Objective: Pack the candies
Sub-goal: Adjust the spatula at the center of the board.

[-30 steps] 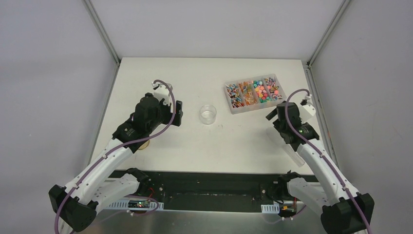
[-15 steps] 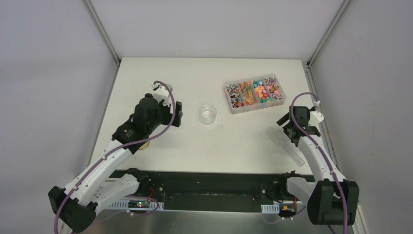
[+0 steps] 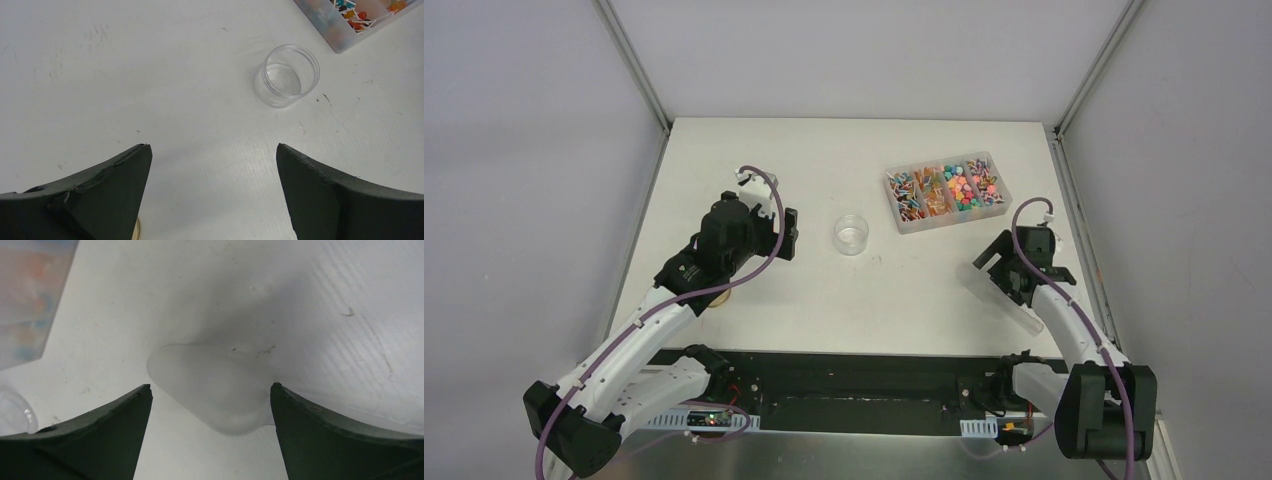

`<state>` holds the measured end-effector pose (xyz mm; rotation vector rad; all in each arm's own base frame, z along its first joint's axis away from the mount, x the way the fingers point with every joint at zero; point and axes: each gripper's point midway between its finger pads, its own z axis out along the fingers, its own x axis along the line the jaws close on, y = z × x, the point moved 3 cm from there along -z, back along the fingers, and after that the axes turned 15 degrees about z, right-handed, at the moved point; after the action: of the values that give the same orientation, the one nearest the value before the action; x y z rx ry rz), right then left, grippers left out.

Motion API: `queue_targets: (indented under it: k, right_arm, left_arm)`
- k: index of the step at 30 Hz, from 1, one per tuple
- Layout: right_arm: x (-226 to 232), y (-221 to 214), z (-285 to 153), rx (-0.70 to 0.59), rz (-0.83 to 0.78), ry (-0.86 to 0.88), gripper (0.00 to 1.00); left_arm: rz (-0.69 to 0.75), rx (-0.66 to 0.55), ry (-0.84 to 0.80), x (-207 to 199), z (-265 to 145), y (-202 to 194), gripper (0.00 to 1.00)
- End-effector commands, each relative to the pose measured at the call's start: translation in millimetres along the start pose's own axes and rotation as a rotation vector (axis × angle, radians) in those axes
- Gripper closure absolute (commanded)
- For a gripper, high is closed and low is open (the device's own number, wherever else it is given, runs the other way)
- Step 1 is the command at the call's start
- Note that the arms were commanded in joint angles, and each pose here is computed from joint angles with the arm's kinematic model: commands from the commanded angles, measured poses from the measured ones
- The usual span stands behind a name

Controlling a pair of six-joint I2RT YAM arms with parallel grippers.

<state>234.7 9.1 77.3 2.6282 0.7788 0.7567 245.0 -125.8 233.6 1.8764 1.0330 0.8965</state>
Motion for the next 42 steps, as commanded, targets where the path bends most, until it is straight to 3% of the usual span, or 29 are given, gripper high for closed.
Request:
queue_targets:
  k: [1, 10, 14, 19, 23, 27, 30, 33, 38, 42]
  right_arm:
    - [28.4, -17.2, -12.8, 0.104, -0.019, 0.201, 0.11]
    - [56.8, -57.5, -20.9, 0.240, -0.225, 0.303, 0.18]
    - [74.1, -75.6, -24.0, 0.288, -0.423, 0.319, 0.20]
    - [104.4, -71.7, -33.7, 0.242, -0.786, 0.386, 0.20]
    - [117.4, -57.9, -41.5, 0.130, -1.102, 0.474, 0.19]
    - [109.7, -30.2, -34.5, 0.047, -1.276, 0.322, 0.17]
    - [105.1, -17.7, -26.6, 0.030, -1.288, 0.237, 0.15]
    - [110.7, -6.7, -16.9, 0.008, -1.155, 0.177, 0.18]
    - [118.7, -25.7, -7.8, 0.090, -1.039, 0.235, 0.23]
    - [115.1, -45.7, -0.1, 0.171, -1.040, 0.282, 0.25]
  left_arm:
    - [0.008, -0.043, 0.009, 1.3, 0.8, 10.8, 0.01]
    - [0.007, -0.047, 0.009, 1.6, -0.6, 10.7, 0.01]
    - [0.006, -0.052, 0.017, 3.2, -2.1, 11.7, 0.01]
    - [-0.009, -0.082, 0.077, 13.6, -11.6, 16.1, 0.01]
    - [-0.031, -0.116, 0.138, 23.9, -21.6, 19.7, 0.01]
    - [-0.046, -0.149, 0.180, 31.2, -29.7, 21.8, 0.02]
    - [-0.051, -0.167, 0.193, 33.7, -33.3, 23.2, 0.01]
    - [-0.055, -0.174, 0.198, 34.6, -34.2, 24.6, 0.02]
    - [-0.049, -0.168, 0.194, 33.8, -32.4, 23.7, 0.02]
    - [-0.049, -0.169, 0.194, 33.8, -32.7, 23.5, 0.02]
